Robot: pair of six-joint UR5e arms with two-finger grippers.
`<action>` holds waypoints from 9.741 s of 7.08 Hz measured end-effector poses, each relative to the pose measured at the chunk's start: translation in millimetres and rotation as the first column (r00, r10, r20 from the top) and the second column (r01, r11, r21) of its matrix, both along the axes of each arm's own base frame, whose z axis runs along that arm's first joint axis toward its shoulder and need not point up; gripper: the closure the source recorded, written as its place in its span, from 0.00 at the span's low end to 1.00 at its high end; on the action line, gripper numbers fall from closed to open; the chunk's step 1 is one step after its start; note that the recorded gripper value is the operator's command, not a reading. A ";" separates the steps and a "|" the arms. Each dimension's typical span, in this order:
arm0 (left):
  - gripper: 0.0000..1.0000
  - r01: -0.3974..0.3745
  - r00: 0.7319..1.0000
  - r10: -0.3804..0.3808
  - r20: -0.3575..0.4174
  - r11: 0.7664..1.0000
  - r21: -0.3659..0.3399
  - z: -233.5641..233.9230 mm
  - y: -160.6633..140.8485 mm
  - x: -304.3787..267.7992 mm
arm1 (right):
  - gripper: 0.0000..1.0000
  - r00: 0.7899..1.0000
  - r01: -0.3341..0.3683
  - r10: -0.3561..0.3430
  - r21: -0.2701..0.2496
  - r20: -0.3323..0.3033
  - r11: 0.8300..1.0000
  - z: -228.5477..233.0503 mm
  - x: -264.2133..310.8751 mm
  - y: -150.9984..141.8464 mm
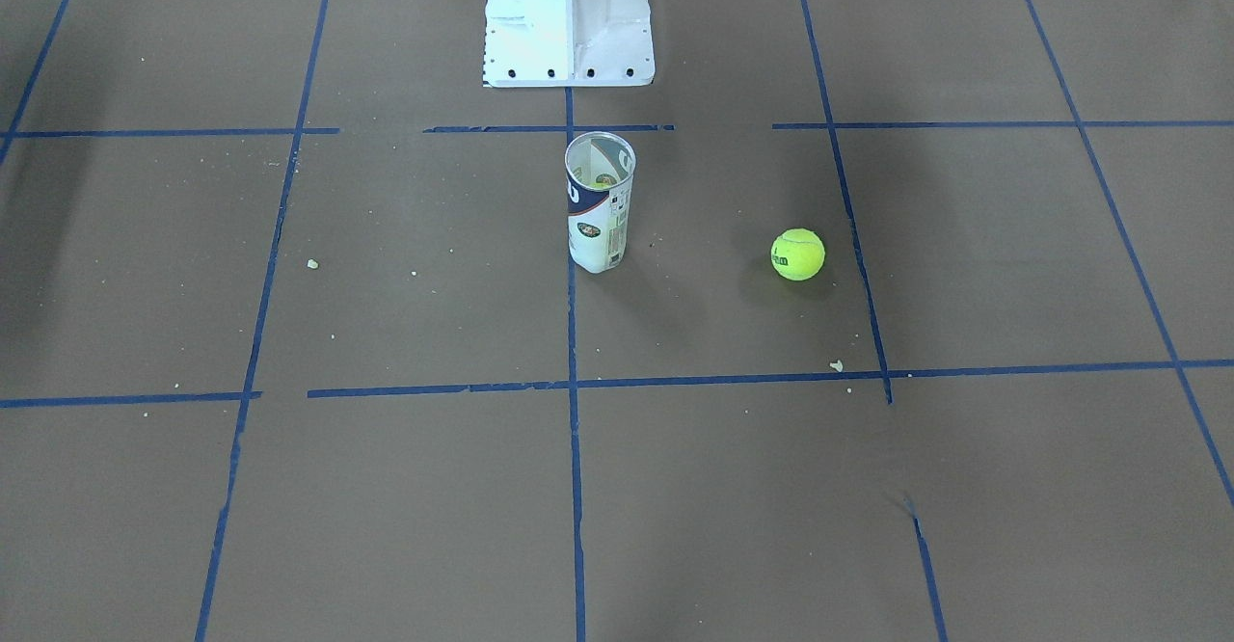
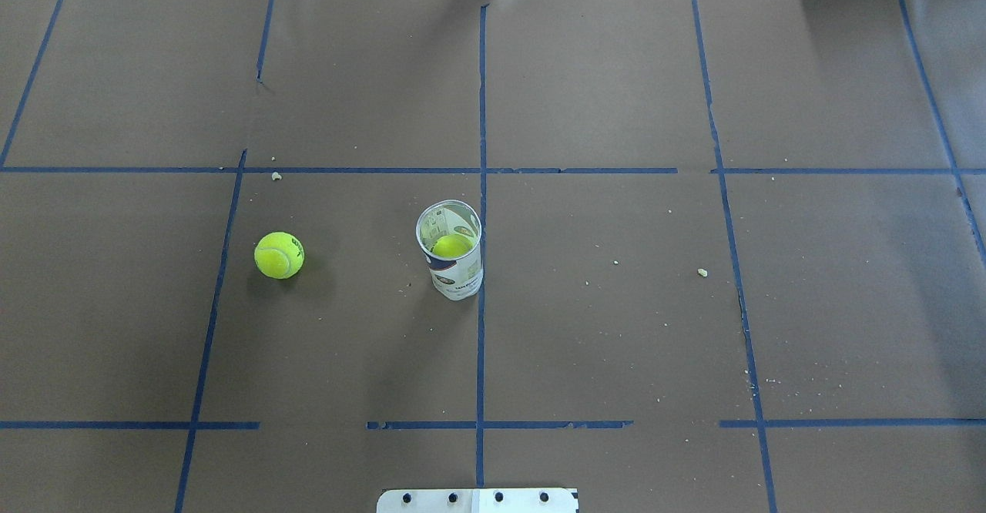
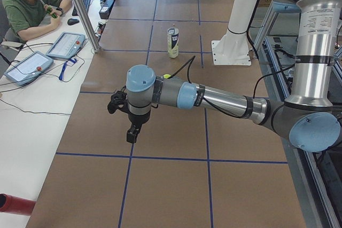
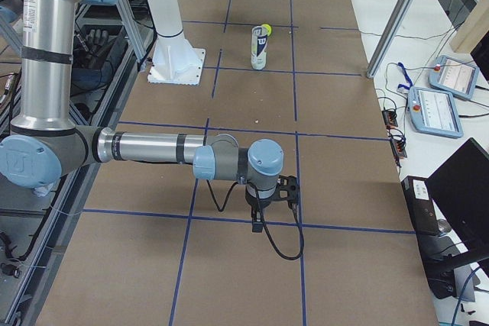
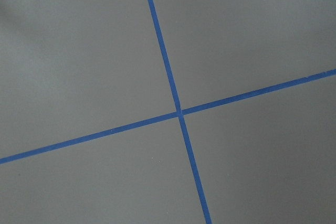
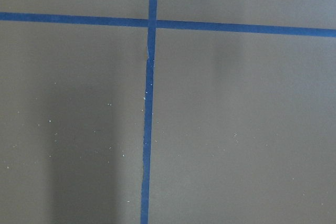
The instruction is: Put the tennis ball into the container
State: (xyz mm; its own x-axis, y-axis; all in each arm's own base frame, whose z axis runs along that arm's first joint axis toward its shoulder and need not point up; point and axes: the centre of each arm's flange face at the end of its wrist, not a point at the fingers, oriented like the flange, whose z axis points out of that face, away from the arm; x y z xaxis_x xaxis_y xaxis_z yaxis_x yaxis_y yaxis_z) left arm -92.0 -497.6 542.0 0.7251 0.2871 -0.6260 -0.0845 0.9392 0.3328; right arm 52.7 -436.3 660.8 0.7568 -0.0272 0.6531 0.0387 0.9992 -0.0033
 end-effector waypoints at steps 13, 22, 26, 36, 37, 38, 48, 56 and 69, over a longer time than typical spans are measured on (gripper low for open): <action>0.00 0.214 0.965 -0.246 -0.094 0.940 -0.267 -196.9 32.1 483.2 | 0.00 1.000 0.000 0.000 -0.001 0.000 1.000 0.3 0.0 0.2; 0.65 0.184 0.976 -0.210 -0.062 0.939 -0.292 -143.4 57.9 545.0 | 0.00 1.000 0.000 0.000 0.000 0.000 1.000 -0.3 0.0 -0.2; 0.92 0.176 0.972 -0.212 -0.105 0.945 -0.277 -170.0 63.9 529.6 | 0.00 1.000 0.000 0.000 0.000 0.000 1.000 -0.2 0.0 -0.1; 0.91 0.344 0.891 -0.439 -0.116 0.819 -0.460 -413.9 96.6 447.3 | 0.00 1.000 0.000 0.000 0.000 0.000 1.000 0.2 0.0 0.2; 0.91 0.343 0.888 -0.445 -0.113 0.806 -0.482 -433.3 93.7 467.5 | 0.00 1.000 0.000 0.000 0.000 0.000 1.000 0.1 0.0 0.1; 0.91 0.344 0.886 -0.452 -0.109 0.795 -0.500 -453.6 88.6 487.4 | 0.00 1.000 0.000 0.000 0.001 0.000 1.000 -0.2 0.0 -0.1; 0.00 0.333 0.903 -0.425 -0.059 0.781 -0.528 -494.9 84.1 558.4 | 0.00 1.000 0.000 0.000 0.000 0.000 1.000 -0.1 0.0 -0.2; 0.00 0.272 0.943 -0.316 -0.108 0.915 -0.299 -414.9 76.1 435.5 | 0.00 1.000 0.000 0.000 0.001 0.000 1.000 -0.4 0.0 -0.3; 0.00 0.048 0.998 -0.057 -0.040 0.979 -0.197 129.6 98.9 -1.7 | 0.00 1.000 0.000 0.000 0.001 0.000 1.000 -0.3 0.0 -0.2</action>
State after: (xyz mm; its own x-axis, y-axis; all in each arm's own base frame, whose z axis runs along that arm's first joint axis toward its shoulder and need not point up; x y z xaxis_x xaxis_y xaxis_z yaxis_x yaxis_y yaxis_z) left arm -93.7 -398.7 671.6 0.7057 0.1183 -0.6986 -0.0229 0.9893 0.1444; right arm 52.7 -436.5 660.5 0.7568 -0.0275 0.6531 0.0387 0.9992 -0.0028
